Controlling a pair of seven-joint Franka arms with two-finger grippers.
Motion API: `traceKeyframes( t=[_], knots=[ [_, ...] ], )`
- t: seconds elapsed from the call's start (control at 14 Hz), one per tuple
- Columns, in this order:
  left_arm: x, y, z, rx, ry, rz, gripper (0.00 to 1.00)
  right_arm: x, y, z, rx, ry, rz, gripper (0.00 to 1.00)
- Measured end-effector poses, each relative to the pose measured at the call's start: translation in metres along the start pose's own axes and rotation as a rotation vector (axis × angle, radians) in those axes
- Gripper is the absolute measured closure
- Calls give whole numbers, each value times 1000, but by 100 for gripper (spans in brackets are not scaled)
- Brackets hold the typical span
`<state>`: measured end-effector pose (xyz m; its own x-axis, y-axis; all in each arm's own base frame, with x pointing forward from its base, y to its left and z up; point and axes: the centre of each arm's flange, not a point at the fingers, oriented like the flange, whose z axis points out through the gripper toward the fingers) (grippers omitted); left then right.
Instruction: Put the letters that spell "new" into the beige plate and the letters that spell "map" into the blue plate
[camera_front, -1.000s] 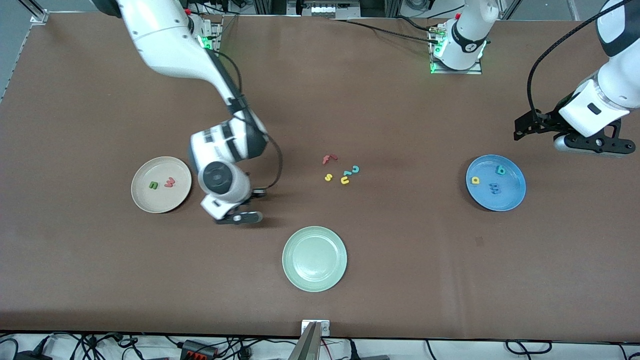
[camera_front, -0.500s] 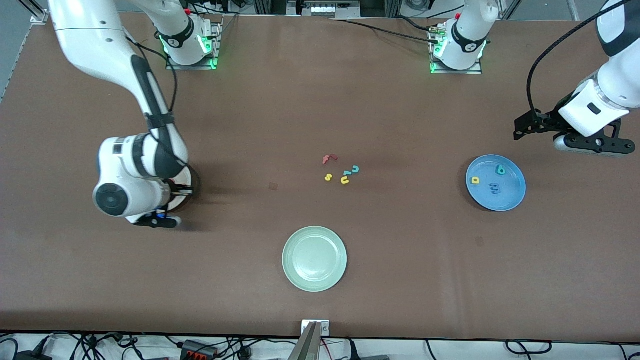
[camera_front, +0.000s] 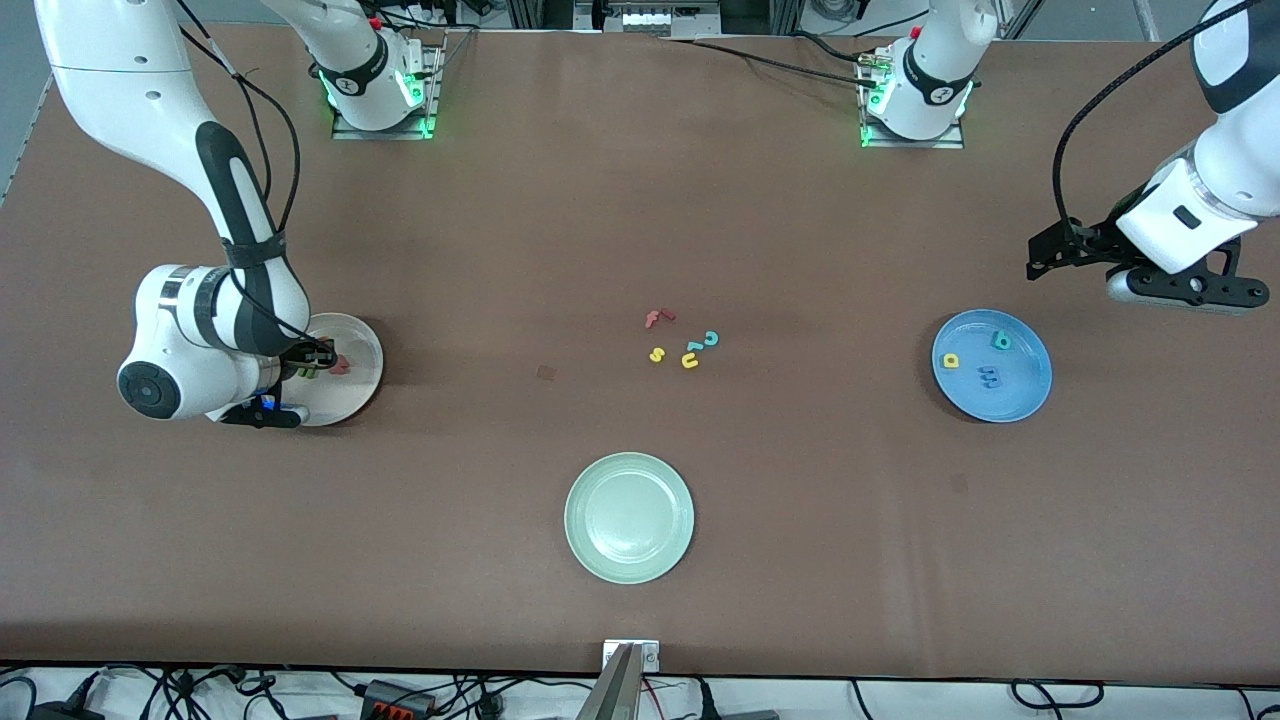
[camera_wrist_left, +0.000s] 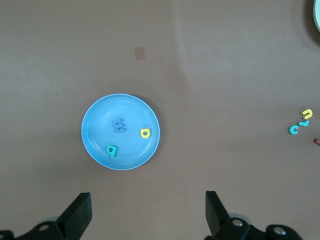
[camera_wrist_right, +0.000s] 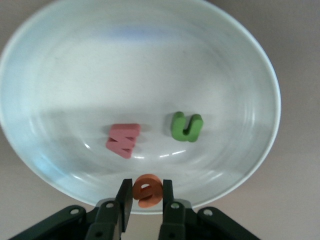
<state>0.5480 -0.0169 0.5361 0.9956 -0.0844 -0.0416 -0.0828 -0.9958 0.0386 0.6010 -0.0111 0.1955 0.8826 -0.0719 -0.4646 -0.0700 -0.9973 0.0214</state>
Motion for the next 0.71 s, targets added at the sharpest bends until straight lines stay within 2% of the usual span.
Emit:
traceKeyframes(
  t=[0.07,0.21,0.36,0.57,0.71],
  knots=[
    [0,0,0,0,0,0,0,0,2,1,1,-3,3,69],
    [0,0,0,0,0,0,0,-1,4,-1,4,3,6,54],
    [0,0,0,0,-1,0,0,-1,3,-20,7,33,3,34],
    [0,0,0,0,-1,0,0,-7,-2,-84,16,80,-10,2],
    [0,0,0,0,-1,0,0,-12,-4,-134,21,137,-15,0]
  ],
)
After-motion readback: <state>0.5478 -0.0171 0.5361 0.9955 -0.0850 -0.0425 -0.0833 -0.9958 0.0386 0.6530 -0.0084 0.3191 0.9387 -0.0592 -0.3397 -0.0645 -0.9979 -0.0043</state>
